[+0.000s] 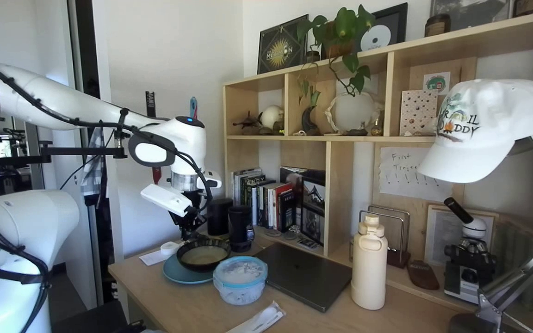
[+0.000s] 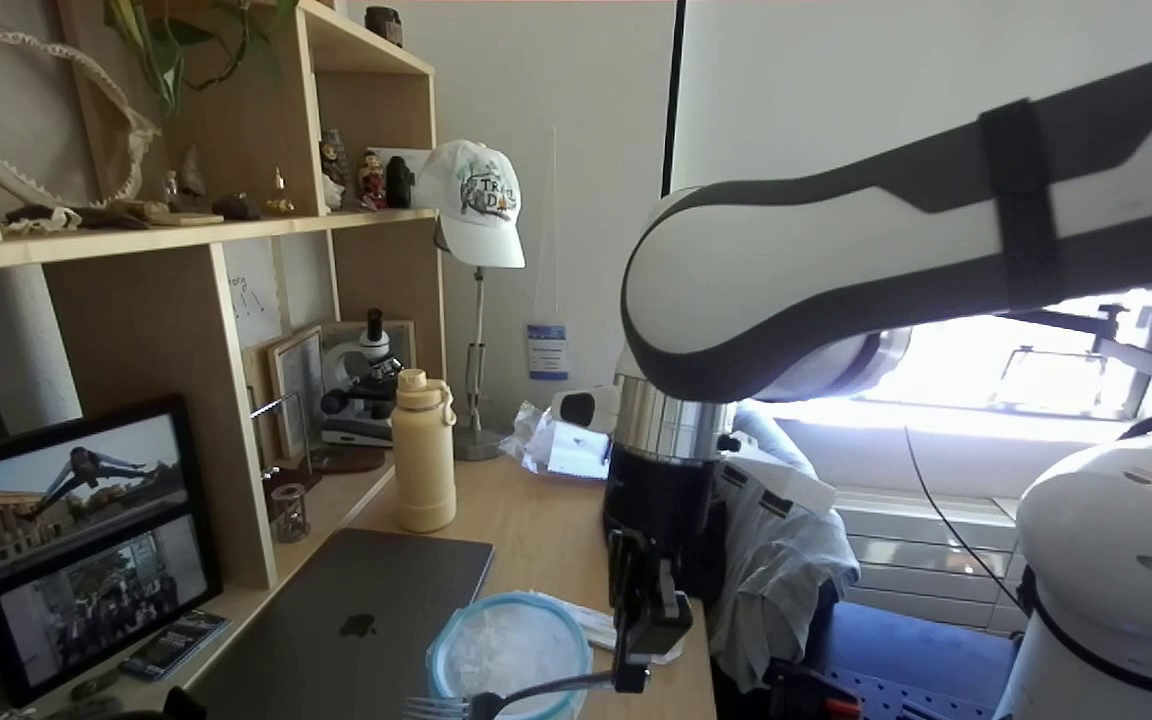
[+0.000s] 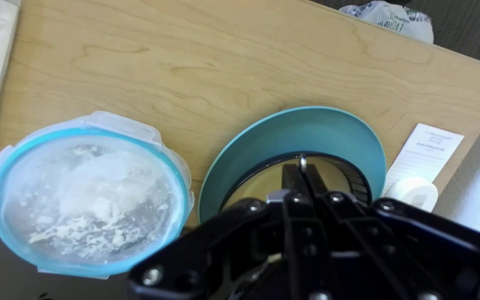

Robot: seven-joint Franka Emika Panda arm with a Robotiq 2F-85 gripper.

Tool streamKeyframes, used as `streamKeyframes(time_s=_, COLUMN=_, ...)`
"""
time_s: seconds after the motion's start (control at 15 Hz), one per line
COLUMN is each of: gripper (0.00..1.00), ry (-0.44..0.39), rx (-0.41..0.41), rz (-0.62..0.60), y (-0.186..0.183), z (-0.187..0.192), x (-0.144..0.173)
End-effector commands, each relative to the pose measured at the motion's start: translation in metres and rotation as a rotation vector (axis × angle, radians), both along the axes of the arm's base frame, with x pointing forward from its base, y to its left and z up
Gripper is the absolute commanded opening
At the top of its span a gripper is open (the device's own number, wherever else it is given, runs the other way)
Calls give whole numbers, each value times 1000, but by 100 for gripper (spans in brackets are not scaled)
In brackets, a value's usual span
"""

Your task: Move the fork from right to left.

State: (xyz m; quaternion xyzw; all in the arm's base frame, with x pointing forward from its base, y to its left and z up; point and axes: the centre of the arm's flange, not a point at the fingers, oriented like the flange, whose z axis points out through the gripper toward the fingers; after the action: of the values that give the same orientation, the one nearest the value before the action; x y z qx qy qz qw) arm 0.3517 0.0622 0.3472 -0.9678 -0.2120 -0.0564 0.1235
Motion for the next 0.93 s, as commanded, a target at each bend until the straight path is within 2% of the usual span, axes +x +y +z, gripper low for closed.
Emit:
streamKeyframes(time_s=0.0, gripper=3, ry=31, rx=28, rz=87, y=4, z=-24, x=35)
streamKeyframes(time_s=0.53, gripper=3, ry=81, rx=5, rz=156, y=19, z=-56, x=83)
streamKeyframes(time_s=0.87, gripper=3, ry=137, rx=-10, rz=207, y=30, z=-82, x=96)
